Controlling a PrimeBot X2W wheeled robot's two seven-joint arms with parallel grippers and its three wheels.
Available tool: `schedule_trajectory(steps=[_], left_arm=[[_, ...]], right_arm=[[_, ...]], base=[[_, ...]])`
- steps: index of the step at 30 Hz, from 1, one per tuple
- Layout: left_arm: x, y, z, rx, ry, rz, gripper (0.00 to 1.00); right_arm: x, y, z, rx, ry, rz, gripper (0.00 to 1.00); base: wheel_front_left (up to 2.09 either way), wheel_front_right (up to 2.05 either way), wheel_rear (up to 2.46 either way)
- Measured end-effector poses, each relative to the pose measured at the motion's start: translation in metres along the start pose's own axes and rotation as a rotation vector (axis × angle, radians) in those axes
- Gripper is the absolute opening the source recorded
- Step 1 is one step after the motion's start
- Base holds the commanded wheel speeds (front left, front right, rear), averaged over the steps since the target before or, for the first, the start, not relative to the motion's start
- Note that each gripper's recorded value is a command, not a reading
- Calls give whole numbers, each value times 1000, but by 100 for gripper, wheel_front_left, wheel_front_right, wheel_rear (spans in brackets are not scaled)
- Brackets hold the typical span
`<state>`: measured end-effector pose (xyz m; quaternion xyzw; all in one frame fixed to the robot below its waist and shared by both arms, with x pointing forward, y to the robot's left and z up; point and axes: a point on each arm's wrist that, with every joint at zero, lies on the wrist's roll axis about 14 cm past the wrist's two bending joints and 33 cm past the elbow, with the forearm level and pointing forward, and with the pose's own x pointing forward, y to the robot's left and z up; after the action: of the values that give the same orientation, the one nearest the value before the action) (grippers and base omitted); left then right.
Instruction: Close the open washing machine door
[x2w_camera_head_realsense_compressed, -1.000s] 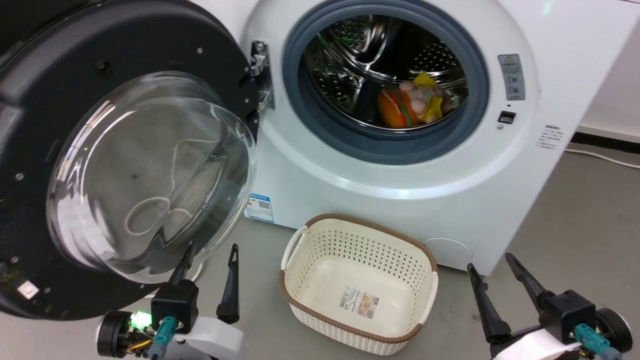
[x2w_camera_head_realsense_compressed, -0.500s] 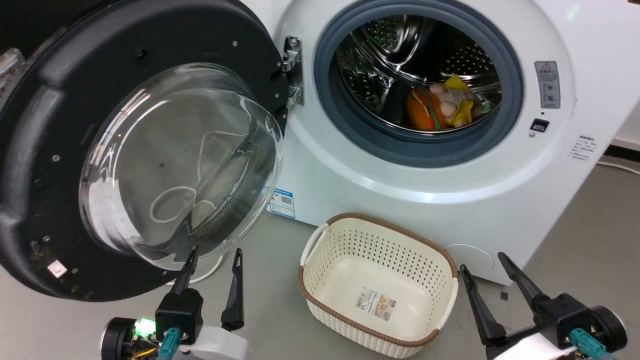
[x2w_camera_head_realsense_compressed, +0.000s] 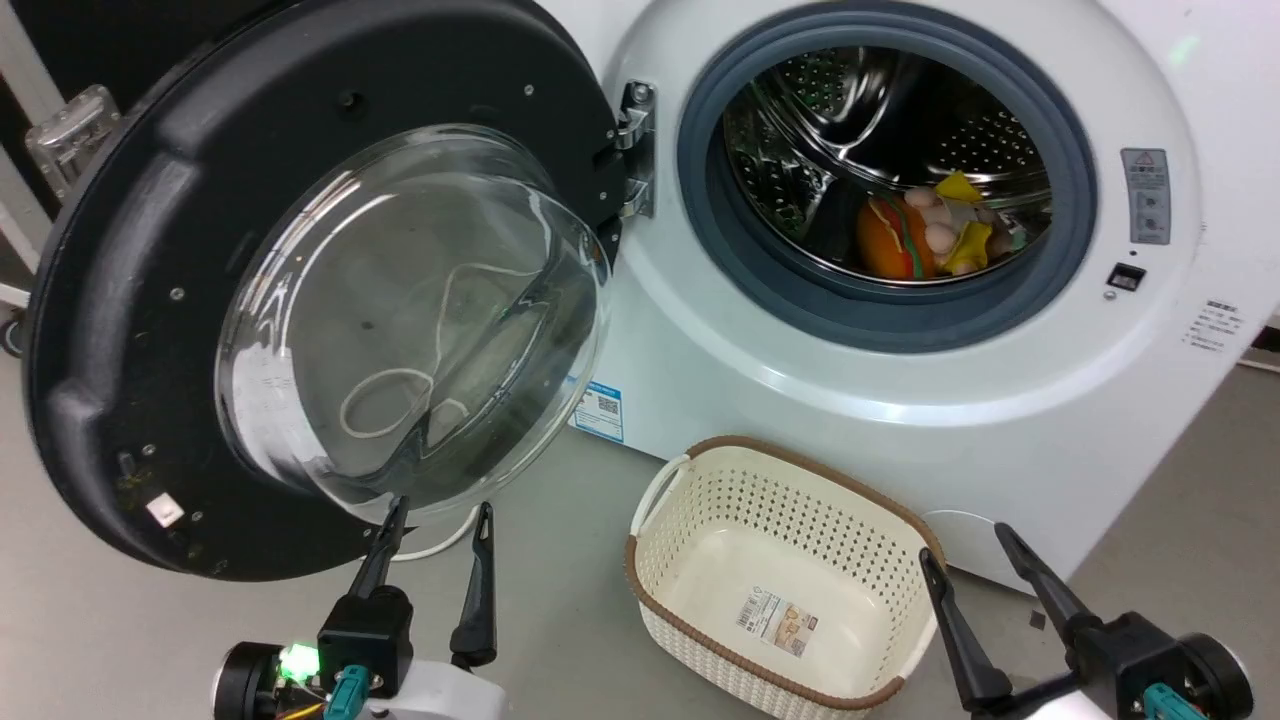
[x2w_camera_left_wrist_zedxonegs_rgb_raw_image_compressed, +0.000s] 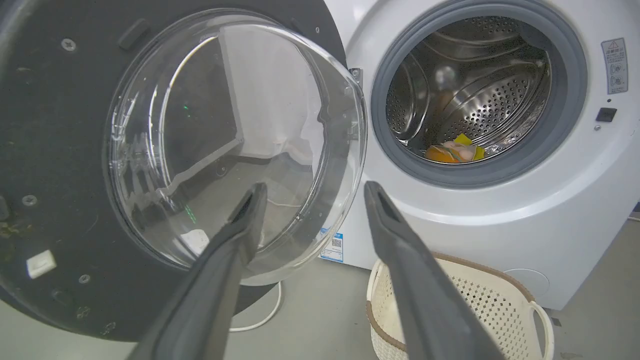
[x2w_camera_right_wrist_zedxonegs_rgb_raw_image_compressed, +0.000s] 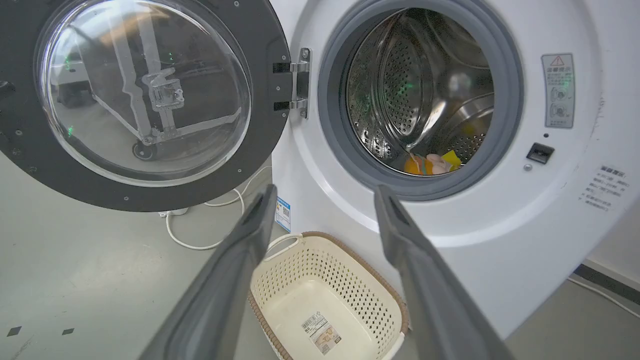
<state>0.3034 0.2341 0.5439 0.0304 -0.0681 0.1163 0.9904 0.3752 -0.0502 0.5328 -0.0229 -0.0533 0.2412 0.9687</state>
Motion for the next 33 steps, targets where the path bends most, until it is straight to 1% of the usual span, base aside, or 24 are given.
schedule_trajectory(steps=[7, 8, 9, 12, 15, 16, 19, 21, 28, 30, 33], left_arm=[[-6, 4, -3, -12, 5, 19, 100], [-7, 3, -5, -16, 8, 19, 41], [-7, 2, -6, -21, 13, 16, 0], [-7, -1, -7, -24, 16, 11, 0], [-3, 5, 6, -44, -28, 41, 0], [3, 21, 29, -58, -100, 98, 0], [9, 42, 54, -63, -183, 154, 0], [13, 61, 67, -74, -229, 205, 0], [26, 155, 118, -173, -410, 408, 0], [32, 183, 130, -199, -429, 456, 0], [44, 216, 138, -234, -397, 509, 0]], right_arm=[[1, 9, -3, 6, 0, 30, 100], [1, 10, -3, 7, 1, 34, 100], [2, 11, -4, 8, 0, 38, 100], [3, 12, -7, 7, 5, 51, 100], [5, 12, -10, 2, 7, 65, 100], [6, 10, -13, 1, 11, 73, 100], [7, 7, -16, -1, 14, 78, 100], [7, 5, -19, -1, 18, 81, 100], [6, -5, -27, 3, 28, 79, 100], [6, -9, -30, 5, 36, 77, 100], [5, -12, -35, 7, 44, 78, 100]], base=[[0, 0, 0], [0, 0, 0], [0, 0, 0], [0, 0, 0], [0, 0, 0], [0, 0, 0], [0, 0, 0], [0, 0, 0], [0, 0, 0], [0, 0, 0], [0, 0, 0]])
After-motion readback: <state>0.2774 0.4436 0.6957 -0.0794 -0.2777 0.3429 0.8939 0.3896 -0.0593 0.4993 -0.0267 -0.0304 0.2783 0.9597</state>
